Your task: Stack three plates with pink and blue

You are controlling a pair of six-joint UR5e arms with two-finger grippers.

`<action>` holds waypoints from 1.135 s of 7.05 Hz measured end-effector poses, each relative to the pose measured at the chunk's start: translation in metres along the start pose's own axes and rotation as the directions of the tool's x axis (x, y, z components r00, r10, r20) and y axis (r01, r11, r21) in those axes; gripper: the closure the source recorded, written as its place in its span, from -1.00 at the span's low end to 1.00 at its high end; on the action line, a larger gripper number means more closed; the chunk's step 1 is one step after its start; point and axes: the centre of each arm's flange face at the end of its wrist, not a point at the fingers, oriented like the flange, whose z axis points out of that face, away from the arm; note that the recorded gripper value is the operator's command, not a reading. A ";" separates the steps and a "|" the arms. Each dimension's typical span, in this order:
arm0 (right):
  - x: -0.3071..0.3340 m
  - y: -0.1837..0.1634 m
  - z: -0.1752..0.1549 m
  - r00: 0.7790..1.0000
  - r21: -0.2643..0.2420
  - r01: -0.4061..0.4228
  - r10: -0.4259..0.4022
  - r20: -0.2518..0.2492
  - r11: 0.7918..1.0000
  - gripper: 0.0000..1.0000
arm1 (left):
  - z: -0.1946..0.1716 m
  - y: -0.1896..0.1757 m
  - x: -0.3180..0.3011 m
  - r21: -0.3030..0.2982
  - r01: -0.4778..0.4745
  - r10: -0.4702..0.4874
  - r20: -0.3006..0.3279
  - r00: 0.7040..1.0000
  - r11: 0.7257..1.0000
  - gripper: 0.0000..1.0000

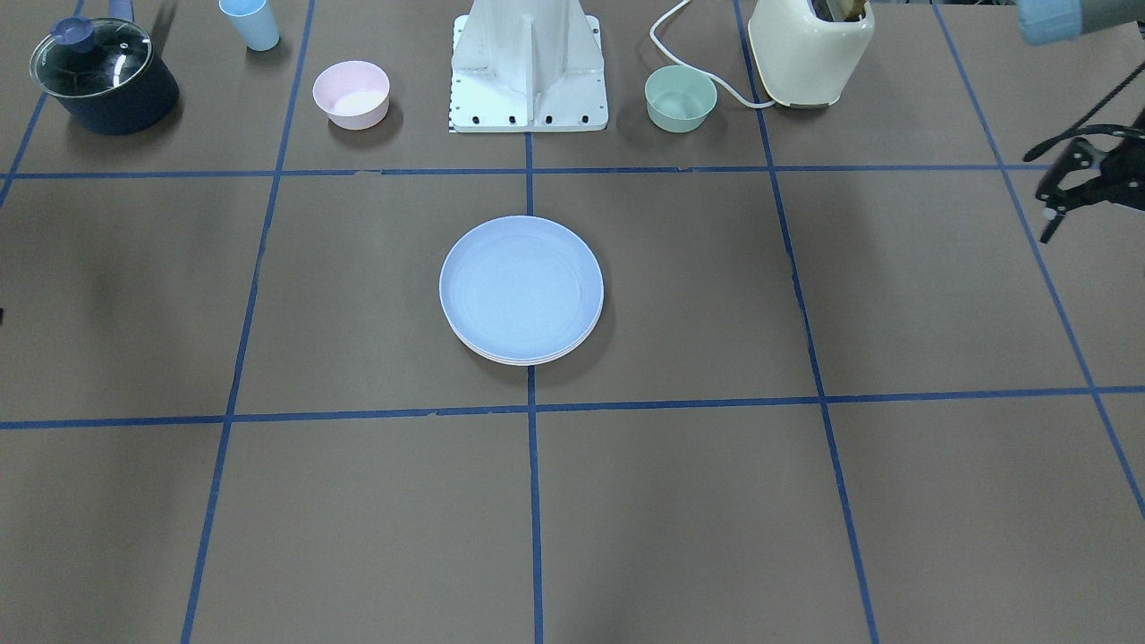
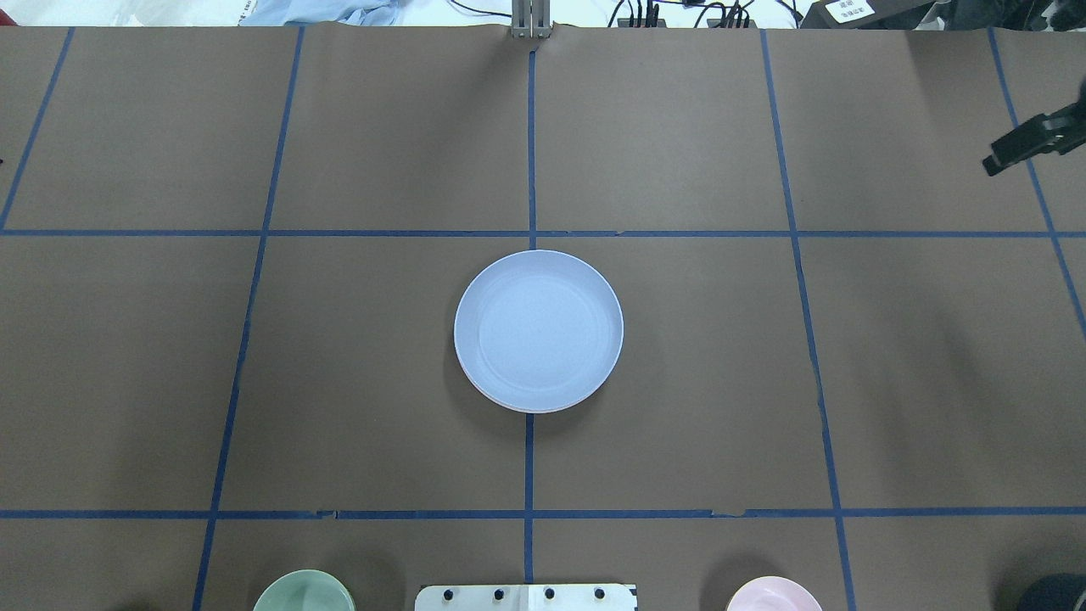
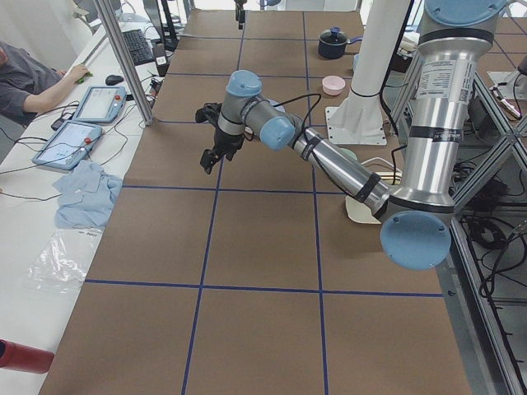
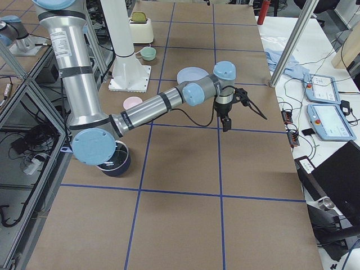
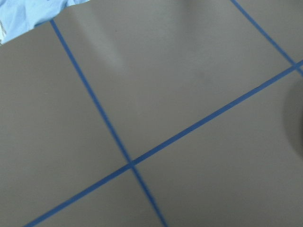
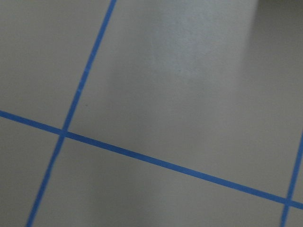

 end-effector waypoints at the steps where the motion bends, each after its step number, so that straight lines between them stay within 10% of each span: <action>1: 0.055 0.028 -0.002 1.000 -0.013 0.005 -0.005 0.008 1.000 -1.00 | -0.004 0.028 -0.043 -0.011 0.043 -0.044 -0.005 0.999 0.999 -1.00; 5: 0.154 0.147 0.014 0.991 -0.073 -0.135 0.135 -0.004 0.988 -1.00 | 0.027 0.130 -0.126 -0.095 0.245 -0.245 0.009 0.969 0.965 -1.00; 8: 0.159 0.159 0.012 0.979 -0.069 -0.204 0.204 -0.014 0.976 -1.00 | 0.058 0.173 -0.150 -0.191 0.353 -0.359 0.008 0.933 0.916 -1.00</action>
